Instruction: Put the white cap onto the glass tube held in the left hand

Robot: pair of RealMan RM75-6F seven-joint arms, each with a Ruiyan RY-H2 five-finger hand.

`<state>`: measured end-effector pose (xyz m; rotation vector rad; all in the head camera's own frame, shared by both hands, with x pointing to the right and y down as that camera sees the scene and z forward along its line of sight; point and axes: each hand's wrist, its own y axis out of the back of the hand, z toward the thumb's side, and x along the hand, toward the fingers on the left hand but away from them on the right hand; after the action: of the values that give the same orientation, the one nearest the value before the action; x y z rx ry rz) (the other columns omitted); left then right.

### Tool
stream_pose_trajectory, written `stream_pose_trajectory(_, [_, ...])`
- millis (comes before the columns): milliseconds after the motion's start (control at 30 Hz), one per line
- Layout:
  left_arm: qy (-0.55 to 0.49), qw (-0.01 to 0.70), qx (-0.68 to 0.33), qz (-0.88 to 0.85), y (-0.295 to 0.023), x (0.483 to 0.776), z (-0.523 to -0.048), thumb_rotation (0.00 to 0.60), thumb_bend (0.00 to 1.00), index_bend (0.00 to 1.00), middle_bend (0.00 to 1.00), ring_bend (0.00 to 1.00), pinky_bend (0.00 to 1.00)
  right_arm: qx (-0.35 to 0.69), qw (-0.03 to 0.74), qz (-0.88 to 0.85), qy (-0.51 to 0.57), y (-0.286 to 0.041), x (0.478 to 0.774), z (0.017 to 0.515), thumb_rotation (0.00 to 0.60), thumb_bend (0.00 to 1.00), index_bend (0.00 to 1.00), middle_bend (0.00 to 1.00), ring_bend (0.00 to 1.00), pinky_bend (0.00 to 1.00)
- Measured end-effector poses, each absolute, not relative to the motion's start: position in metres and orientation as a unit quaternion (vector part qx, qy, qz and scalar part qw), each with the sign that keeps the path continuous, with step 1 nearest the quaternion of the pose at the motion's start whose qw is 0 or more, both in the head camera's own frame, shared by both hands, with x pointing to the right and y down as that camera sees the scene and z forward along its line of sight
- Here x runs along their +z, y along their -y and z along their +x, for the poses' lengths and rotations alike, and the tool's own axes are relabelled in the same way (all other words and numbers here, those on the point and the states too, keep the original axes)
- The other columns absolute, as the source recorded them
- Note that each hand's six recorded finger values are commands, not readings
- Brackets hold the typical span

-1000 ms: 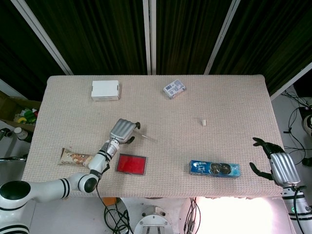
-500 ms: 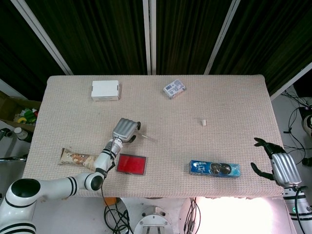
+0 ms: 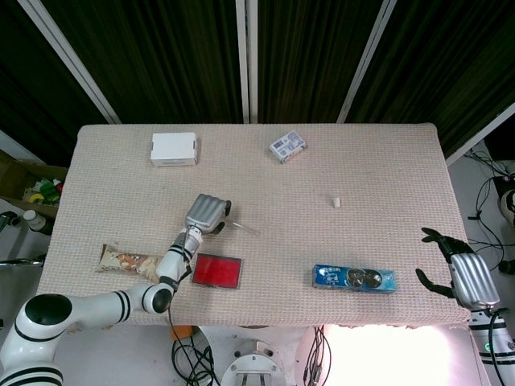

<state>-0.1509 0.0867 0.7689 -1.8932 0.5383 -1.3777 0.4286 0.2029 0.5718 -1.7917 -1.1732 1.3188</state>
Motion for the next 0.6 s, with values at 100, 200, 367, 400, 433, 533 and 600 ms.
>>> stream_pose_trajectory(100, [-0.211,0.361,-0.535,-0.734,-0.086,0.769,-0.152,0.6,0.43,0.51,0.96,0.94,1.0,0.499,0.308,-0.677,0.445,-0.203,0.572,0.429,0.6,0.24,0.18,0.34,0.25,0.31])
stream_pose_trajectory(200, [-0.211,0.362,-0.538,-0.732,-0.085,0.77,-0.155,0.6,0.48,0.53,0.96,0.94,1.0,0.498,0.307,-0.677,0.446,-0.203,0.571,0.429,0.6,0.23,0.18,0.34,0.25,0.31])
stream_pose_trajectory(367, [-0.224,0.355,-0.537,-0.732,-0.084,0.767,-0.16,0.6,0.54,0.57,0.96,0.94,1.0,0.495,0.308,-0.677,0.449,-0.202,0.57,0.43,0.6,0.23,0.18,0.35,0.26,0.31])
stream_pose_trajectory(400, [-0.231,0.35,-0.534,-0.733,-0.084,0.765,-0.162,0.6,0.54,0.58,0.96,0.94,1.0,0.494,0.306,-0.678,0.45,-0.202,0.57,0.43,0.6,0.23,0.18,0.35,0.26,0.31])
stream_pose_trajectory(433, [-0.237,0.346,-0.532,-0.735,-0.084,0.763,-0.164,0.6,0.54,0.58,0.96,0.94,1.0,0.494,0.305,-0.678,0.451,-0.202,0.571,0.43,0.6,0.23,0.18,0.35,0.26,0.31])
stream_pose_trajectory(533, [-0.259,0.325,-0.525,-0.743,-0.086,0.756,-0.171,0.6,0.54,0.59,0.96,0.94,1.0,0.493,0.299,-0.683,0.448,-0.2,0.573,0.43,0.6,0.25,0.18,0.35,0.26,0.31])
stream_pose_trajectory(600, [-0.276,0.307,-0.519,-0.748,-0.089,0.75,-0.178,0.6,0.53,0.59,0.96,0.94,1.0,0.493,0.297,-0.689,0.441,-0.197,0.576,0.427,0.6,0.29,0.18,0.36,0.26,0.32])
